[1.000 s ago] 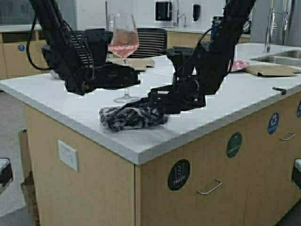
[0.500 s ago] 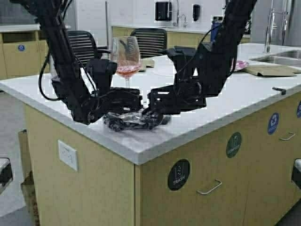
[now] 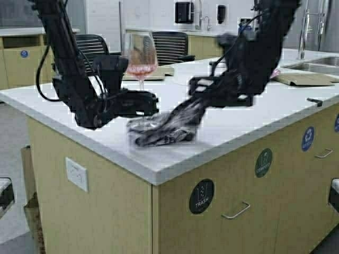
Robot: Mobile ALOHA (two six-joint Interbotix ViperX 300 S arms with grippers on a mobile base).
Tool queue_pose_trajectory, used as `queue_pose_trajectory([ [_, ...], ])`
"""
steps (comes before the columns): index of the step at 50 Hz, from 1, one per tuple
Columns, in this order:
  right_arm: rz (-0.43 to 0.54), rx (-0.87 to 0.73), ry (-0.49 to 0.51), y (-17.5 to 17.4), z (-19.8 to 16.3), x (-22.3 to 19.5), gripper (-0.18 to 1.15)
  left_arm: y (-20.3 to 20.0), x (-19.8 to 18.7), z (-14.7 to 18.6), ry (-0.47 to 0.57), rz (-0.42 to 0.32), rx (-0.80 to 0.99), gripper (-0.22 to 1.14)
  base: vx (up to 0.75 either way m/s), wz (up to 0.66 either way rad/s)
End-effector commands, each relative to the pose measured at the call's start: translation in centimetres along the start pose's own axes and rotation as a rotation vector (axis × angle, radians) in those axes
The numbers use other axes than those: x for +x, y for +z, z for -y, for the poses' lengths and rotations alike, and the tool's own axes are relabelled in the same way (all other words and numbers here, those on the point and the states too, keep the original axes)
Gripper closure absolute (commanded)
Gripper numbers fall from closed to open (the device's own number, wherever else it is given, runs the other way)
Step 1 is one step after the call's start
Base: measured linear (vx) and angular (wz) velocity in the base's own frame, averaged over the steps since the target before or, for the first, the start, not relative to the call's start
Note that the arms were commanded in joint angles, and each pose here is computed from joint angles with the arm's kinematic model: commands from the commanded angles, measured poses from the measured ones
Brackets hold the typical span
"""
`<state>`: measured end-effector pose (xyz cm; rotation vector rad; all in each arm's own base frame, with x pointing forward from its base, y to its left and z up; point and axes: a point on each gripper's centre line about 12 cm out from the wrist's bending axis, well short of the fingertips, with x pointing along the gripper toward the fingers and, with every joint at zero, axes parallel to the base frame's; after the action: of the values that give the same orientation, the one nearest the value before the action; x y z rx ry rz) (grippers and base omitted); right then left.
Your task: Get the cloth and wipe up the spill under the wine glass
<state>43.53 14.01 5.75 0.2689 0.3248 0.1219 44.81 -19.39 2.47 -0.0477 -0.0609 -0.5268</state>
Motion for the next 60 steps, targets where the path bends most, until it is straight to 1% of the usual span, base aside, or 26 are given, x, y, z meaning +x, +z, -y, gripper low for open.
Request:
queue_pose_trajectory([
  [1, 0.168, 0.112, -0.063, 5.5, 2.4, -1.1, 0.90, 3.8, 1.6, 0.1, -0.010, 0.101, 0.031, 0.59, 0.00, 0.00],
  [9, 0.290, 0.186, -0.088, 8.4, 4.2, -2.4, 0.90, 2.9, 2.5, 0.1, -0.020, 0.108, 0.035, 0.59, 0.00, 0.00],
  [14, 0.329, 0.196, -0.085, 9.0, 4.4, -2.7, 0.90, 1.5, 3.1, 0.2, -0.031, 0.101, 0.036, 0.59, 0.00, 0.00],
  [21, 0.327, 0.188, -0.078, 8.9, 4.3, -2.8, 0.90, -0.1, 3.4, 0.2, -0.032, 0.084, 0.034, 0.59, 0.00, 0.00],
  [44, 0.286, 0.169, -0.080, 7.3, 4.6, -2.5, 0.90, -4.1, 2.6, 0.2, -0.030, 0.018, 0.024, 0.57, 0.00, 0.00],
  [48, 0.276, 0.164, -0.079, 7.0, 4.7, -2.5, 0.90, -4.6, 2.4, 0.2, -0.030, 0.009, 0.023, 0.53, 0.00, 0.00],
  [51, 0.269, 0.159, -0.077, 6.8, 4.7, -2.5, 0.90, -4.9, 2.3, 0.1, -0.027, 0.003, 0.019, 0.48, 0.00, 0.00],
  [60, 0.254, 0.145, -0.068, 6.2, 4.7, -2.4, 0.90, -5.7, 2.0, 0.0, -0.015, -0.010, 0.010, 0.25, 0.00, 0.00],
])
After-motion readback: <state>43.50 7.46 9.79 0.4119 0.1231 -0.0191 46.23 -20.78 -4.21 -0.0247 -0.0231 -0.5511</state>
